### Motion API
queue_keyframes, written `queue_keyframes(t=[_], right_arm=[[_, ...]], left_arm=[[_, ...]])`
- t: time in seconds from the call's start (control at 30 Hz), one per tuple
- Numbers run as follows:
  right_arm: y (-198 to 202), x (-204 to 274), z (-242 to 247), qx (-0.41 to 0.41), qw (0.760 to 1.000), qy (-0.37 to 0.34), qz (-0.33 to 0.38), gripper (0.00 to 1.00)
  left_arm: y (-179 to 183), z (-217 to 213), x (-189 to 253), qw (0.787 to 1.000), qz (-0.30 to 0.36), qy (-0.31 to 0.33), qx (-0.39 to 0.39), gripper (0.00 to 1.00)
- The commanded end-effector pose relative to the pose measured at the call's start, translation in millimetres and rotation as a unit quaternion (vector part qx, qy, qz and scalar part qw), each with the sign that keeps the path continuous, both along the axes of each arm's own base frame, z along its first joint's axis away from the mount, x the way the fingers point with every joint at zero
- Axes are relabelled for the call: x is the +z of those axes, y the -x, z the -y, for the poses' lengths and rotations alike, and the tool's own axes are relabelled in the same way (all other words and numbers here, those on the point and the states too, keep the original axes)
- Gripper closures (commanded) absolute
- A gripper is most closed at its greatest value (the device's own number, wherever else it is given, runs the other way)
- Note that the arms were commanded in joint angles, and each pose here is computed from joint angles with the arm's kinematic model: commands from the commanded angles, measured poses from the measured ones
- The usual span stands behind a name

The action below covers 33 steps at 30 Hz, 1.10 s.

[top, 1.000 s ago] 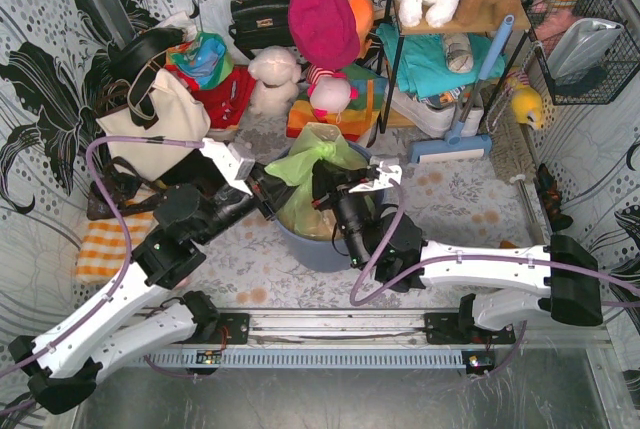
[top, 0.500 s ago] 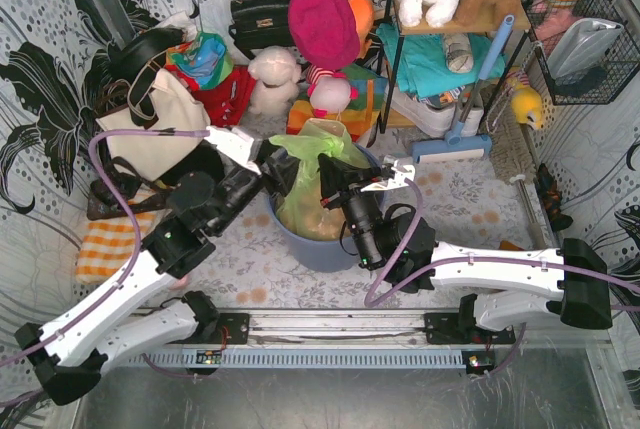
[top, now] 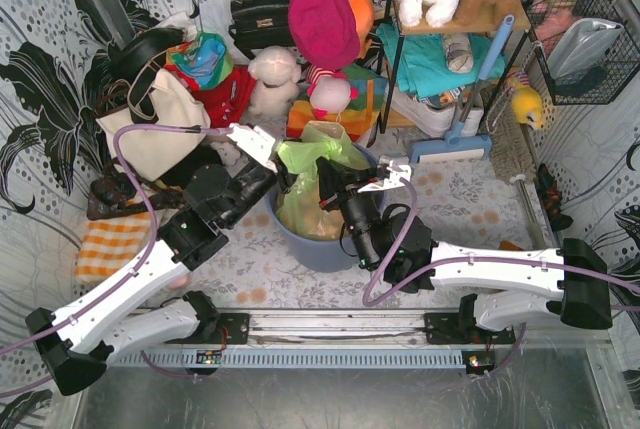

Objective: Tie the trash bag

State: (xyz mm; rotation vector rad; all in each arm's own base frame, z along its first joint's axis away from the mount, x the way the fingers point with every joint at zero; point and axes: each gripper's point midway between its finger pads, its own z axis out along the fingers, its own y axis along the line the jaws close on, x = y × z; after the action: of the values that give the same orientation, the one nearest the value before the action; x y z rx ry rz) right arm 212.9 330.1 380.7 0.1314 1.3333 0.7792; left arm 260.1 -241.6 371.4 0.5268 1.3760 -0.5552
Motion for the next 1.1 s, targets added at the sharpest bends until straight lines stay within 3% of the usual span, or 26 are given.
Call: queue_keyframes(t=[0.0,0.13,0.4,0.6,1.07], right_arm=[[1.1,-1.7,2.1,0.001,1.0,-0.015,-0.015,1.0],[0.4,-6.0,0.7,0.0,1.0,-0.012,-0.019,1.0],[-3.4,-9.9,2.4,-0.018,1.0,-0.007,-0.023,1.0],[-0.8,-3.3,-7.8,0.001,1.0,-0.008,-0.005,1.0],[3.9,24.6,-15.0,0.004,0.995,-0.016,0.093,1.0]], left_arm=[[4.6,1.8,24.2,0.999,0.037,0.021,-0.012,0.72],[9.6,1.4,25.9,0.999,0.034,0.016,-0.021,1.0],[36.0,-9.3,36.9,0.998,0.026,0.036,-0.052,1.0],[63.7,1.4,38.2,0.991,0.005,0.034,-0.127,1.0],[73.7,1.5,22.4,0.989,-0.026,0.033,-0.145,1.0]])
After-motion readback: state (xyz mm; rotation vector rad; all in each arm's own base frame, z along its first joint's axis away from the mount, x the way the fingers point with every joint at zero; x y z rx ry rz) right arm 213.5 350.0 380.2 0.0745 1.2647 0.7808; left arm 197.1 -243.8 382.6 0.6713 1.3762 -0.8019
